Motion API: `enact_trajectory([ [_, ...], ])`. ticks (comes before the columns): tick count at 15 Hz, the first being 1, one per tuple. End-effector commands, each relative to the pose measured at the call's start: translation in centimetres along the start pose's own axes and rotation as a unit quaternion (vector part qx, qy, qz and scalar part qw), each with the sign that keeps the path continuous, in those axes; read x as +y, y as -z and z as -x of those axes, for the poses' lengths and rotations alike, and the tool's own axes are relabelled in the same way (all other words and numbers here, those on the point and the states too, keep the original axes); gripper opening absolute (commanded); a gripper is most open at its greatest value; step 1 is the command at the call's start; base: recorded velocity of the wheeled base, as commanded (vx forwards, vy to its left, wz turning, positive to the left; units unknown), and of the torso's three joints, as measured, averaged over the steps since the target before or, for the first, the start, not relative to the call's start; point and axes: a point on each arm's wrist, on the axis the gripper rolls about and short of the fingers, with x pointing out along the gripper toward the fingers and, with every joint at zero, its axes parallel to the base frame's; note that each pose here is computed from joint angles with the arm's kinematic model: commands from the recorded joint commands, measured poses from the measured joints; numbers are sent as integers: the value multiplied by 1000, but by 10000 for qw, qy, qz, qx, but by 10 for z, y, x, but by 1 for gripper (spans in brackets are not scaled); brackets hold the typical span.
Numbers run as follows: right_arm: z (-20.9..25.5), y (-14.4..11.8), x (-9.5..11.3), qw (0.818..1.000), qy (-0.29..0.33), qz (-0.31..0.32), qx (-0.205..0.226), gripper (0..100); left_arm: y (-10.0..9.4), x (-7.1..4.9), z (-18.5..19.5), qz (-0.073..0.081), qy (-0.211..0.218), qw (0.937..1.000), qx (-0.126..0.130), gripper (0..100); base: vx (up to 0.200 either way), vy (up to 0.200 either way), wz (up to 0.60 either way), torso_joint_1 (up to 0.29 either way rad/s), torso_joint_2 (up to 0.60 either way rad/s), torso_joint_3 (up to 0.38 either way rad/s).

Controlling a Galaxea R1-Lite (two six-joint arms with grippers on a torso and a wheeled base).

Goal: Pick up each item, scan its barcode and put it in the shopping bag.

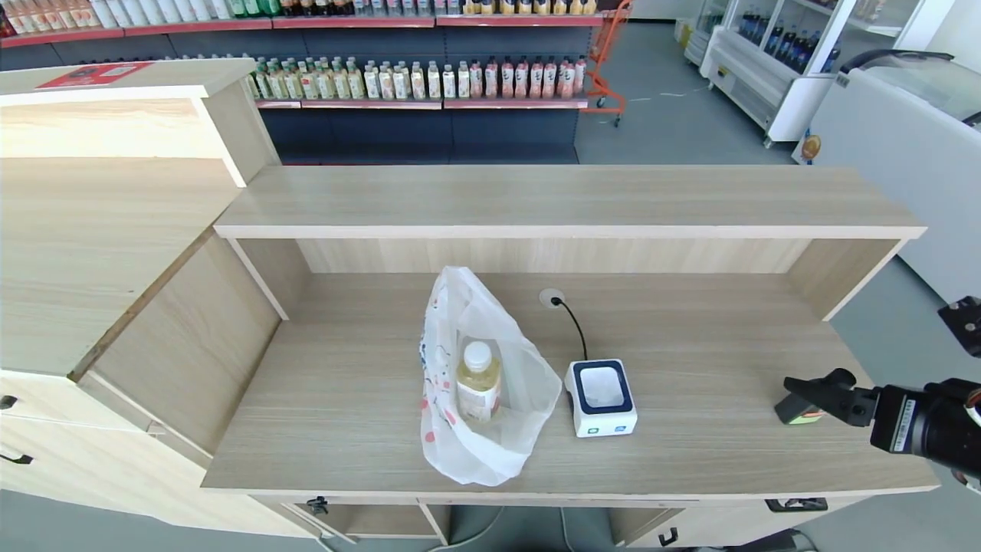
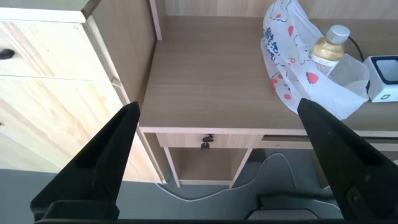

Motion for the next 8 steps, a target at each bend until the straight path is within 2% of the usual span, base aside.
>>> enact_trajectory([
  [1, -3, 2, -9, 9997, 210, 38, 145, 100, 0, 0, 0, -8, -1, 10000, 7, 100, 0, -200, 0, 7, -2, 2],
  [8, -7, 5, -11, 9993, 241, 102, 260, 100, 0, 0, 0, 0, -1, 10000, 7, 100, 0, -200, 0, 4, 4, 2],
])
